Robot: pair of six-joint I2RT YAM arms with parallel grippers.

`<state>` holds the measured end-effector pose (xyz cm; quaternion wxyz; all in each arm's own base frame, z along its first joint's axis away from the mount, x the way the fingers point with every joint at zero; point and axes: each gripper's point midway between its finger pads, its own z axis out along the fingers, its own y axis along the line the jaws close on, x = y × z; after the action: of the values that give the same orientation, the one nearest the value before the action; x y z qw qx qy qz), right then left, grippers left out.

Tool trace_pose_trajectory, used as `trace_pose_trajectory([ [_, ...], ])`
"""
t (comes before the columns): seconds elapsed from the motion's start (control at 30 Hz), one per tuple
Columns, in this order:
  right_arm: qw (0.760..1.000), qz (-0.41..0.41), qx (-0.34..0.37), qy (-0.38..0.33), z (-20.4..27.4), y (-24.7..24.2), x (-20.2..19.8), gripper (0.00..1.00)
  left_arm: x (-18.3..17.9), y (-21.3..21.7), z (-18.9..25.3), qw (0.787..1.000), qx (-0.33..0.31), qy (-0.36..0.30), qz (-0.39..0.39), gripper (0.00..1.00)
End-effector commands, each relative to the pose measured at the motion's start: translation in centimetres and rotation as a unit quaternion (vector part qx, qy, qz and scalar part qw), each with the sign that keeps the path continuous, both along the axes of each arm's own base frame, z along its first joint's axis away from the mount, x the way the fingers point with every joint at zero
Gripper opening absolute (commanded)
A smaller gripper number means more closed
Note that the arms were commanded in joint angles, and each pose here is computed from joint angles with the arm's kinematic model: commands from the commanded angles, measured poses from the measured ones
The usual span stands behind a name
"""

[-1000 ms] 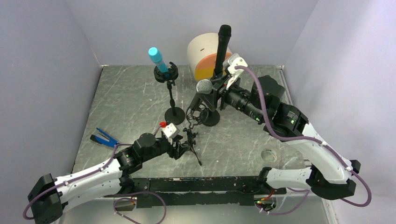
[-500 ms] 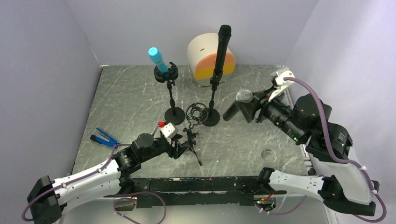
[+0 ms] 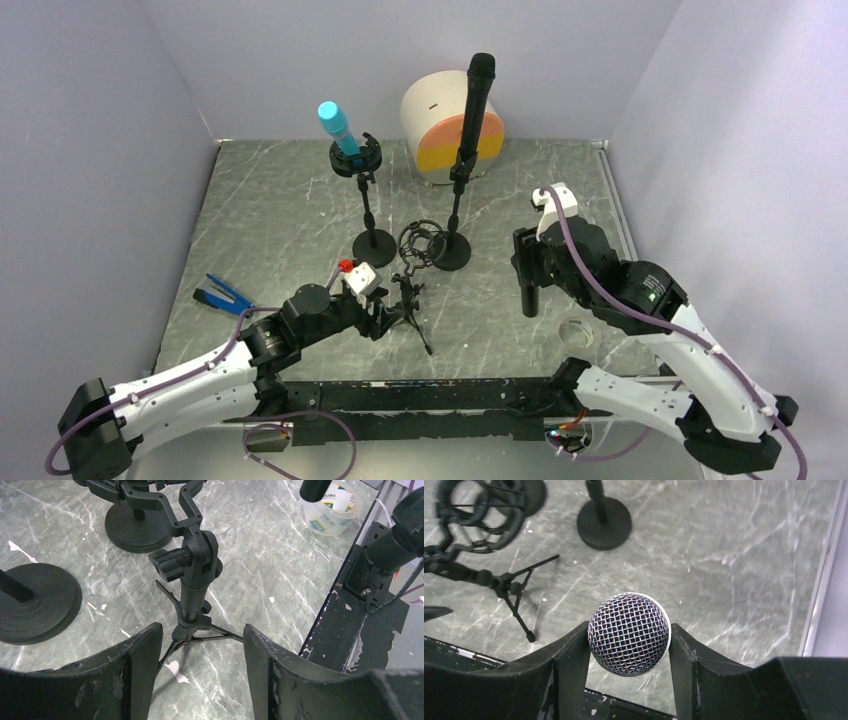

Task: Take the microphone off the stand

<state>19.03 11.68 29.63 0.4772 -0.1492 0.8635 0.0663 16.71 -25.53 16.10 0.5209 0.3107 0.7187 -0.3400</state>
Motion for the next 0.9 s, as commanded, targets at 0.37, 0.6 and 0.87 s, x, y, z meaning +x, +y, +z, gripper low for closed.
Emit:
trace_pose_trajectory([
  [0.37, 0.966, -0.068, 0.029, 0.247, -11.5, -2.9, 4.1, 0.02, 0.3, -0.2, 2.6, 0.999, -0.025, -0.019, 0.003, 0.64],
  [0.6, 0.955, -0.173, -0.037, 0.238, -12.3, -6.9, 5.4, 0.00, 0.0, 0.2, 2.3, 1.000, -0.013, -0.016, 0.000, 0.64],
  [0.87, 0.942, -0.248, -0.104, 0.199, -12.5, -10.6, 6.2, 0.00, 0.1, 0.4, 2.4, 0.999, -0.023, -0.021, 0.006, 0.64],
])
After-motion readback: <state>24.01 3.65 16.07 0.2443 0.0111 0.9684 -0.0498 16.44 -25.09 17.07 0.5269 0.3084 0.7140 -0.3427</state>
